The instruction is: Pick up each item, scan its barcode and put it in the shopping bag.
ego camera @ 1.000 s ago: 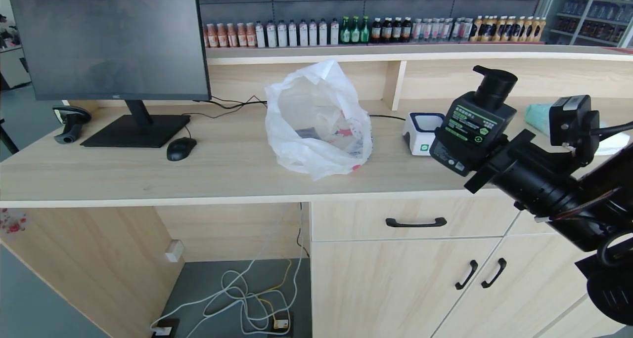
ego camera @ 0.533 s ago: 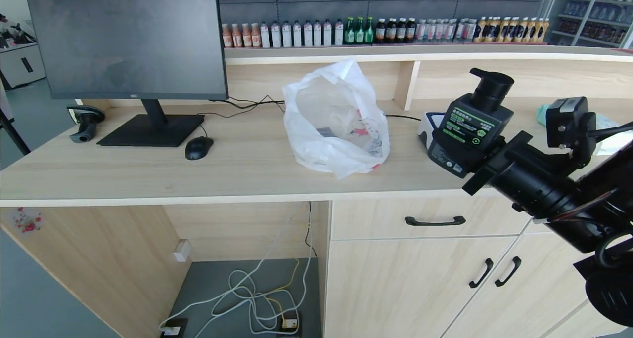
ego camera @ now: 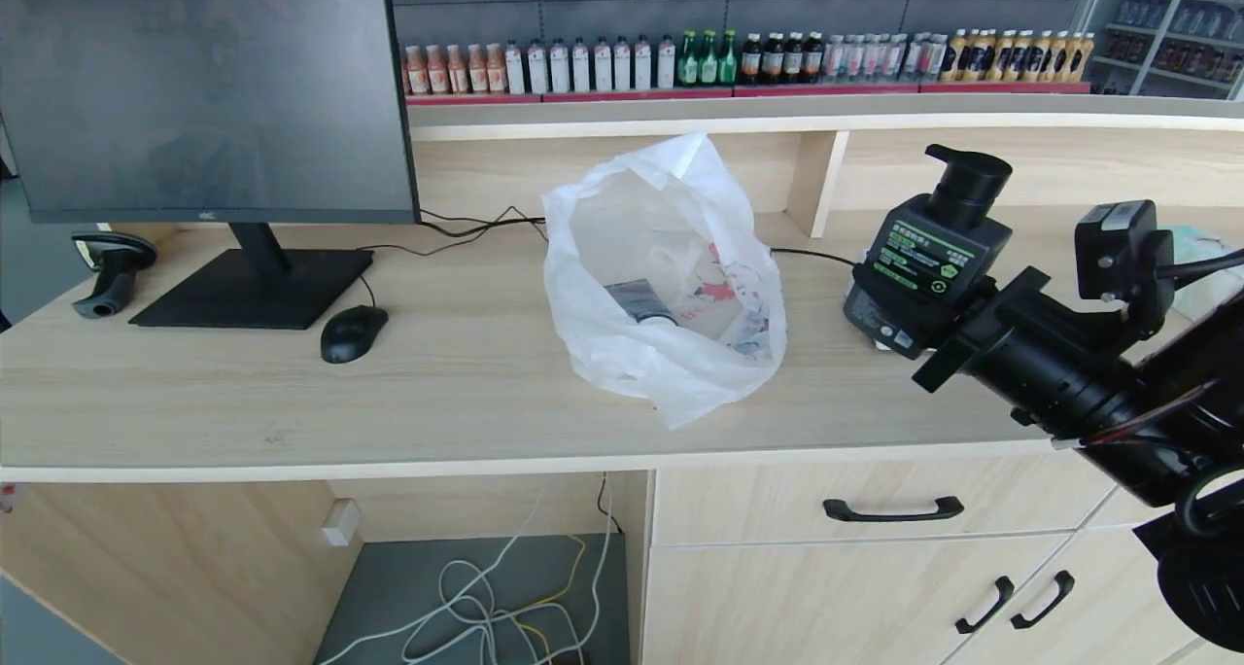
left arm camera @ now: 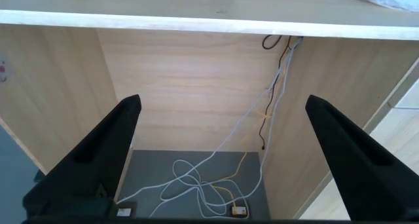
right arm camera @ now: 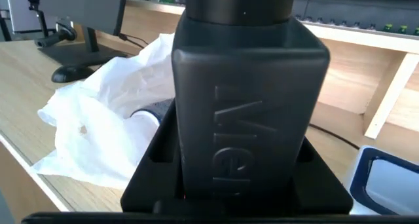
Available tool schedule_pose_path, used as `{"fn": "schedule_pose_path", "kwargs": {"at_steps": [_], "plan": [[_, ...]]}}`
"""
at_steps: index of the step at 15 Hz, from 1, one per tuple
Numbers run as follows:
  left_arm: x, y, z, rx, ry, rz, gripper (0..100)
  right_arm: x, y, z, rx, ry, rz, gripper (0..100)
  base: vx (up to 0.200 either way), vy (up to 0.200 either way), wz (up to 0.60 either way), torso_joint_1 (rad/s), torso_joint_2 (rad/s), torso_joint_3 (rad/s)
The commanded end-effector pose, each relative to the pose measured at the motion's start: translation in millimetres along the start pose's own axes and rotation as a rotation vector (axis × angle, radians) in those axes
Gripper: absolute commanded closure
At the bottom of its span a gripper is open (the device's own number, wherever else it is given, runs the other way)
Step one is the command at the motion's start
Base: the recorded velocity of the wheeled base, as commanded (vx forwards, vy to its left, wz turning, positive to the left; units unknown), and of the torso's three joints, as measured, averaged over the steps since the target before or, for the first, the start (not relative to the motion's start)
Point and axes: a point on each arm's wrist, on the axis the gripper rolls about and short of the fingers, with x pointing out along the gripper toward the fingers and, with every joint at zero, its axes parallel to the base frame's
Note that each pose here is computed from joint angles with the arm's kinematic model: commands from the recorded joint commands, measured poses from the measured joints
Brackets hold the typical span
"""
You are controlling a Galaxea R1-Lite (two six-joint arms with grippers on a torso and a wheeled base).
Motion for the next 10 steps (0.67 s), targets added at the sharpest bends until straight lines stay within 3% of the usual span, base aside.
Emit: {"fn": "schedule_pose_path", "kwargs": {"at_steps": [1, 8, 10], "plan": [[0, 0.0, 0.1, 0.0, -0.001, 0.001, 0, -1, 0, 2, -0.002, -0.004, 0.001, 100, 0.0, 0.0, 0.0, 0.0, 0.0, 0.0], [0, 0.0, 0.4, 0.005, -0.005, -0.001, 0, -5, 1, 14, -0.014, -0.036, -0.001, 100, 0.0, 0.0, 0.6, 0.072, -0.15, -0.078], [0, 0.0, 0.6, 0.005, -0.006, -0.001, 0, -4, -1, 12, -0.015, -0.032, -0.006, 100, 0.0, 0.0, 0.0, 0.0, 0.0, 0.0]]}}
